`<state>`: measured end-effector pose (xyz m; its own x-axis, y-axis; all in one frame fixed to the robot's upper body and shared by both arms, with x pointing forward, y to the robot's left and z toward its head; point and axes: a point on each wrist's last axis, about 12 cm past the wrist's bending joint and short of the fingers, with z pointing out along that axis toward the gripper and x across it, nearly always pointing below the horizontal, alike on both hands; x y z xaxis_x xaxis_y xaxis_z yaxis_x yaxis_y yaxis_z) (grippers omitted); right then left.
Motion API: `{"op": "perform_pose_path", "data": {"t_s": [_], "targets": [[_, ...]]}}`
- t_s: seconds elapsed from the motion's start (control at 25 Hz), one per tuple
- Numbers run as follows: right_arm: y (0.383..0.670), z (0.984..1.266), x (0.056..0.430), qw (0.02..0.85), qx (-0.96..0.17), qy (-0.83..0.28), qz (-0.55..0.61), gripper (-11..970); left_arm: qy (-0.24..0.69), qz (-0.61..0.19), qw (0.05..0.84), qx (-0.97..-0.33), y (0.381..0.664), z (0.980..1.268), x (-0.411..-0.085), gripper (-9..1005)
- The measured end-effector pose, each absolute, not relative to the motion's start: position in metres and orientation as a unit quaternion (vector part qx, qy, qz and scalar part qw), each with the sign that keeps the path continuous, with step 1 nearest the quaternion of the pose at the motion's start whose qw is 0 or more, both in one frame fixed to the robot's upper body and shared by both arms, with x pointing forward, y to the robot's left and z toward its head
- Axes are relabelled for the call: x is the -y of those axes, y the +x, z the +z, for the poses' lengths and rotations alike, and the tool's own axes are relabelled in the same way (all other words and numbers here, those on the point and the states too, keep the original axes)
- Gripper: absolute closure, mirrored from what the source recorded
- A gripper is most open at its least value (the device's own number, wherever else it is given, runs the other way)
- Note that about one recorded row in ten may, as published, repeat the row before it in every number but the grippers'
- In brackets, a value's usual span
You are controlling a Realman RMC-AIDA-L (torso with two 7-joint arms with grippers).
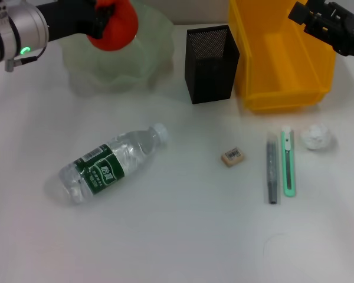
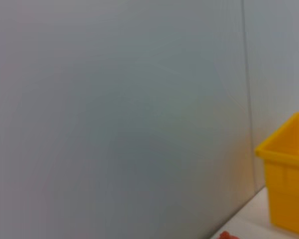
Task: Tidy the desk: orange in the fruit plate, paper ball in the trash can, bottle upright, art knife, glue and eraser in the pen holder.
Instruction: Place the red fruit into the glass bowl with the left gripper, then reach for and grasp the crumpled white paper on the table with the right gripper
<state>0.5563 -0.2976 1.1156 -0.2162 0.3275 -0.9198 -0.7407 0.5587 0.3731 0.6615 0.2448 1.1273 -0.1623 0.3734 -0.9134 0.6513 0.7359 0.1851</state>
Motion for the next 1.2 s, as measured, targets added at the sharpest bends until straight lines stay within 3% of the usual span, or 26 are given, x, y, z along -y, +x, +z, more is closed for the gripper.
{"op": "perform_pose_path", "data": {"t_s": [0.56,0.76,1.2], "targets": [[0.555,1.116,0.295,0.603,-0.64,-0.166,0.447,113,0.313,-0.076,0.601,-0.731,0.655,1.098,-0.243,766],[0.554,1.116,0.294,0.602,-0.637,-0.169,0.451,113,0.308,-0.068,0.61,-0.727,0.652,1.092,-0.242,632],[0.551,1.117,0.292,0.596,-0.631,-0.18,0.464,113,0.287,-0.099,0.634,-0.711,0.641,1.089,-0.245,208]]}}
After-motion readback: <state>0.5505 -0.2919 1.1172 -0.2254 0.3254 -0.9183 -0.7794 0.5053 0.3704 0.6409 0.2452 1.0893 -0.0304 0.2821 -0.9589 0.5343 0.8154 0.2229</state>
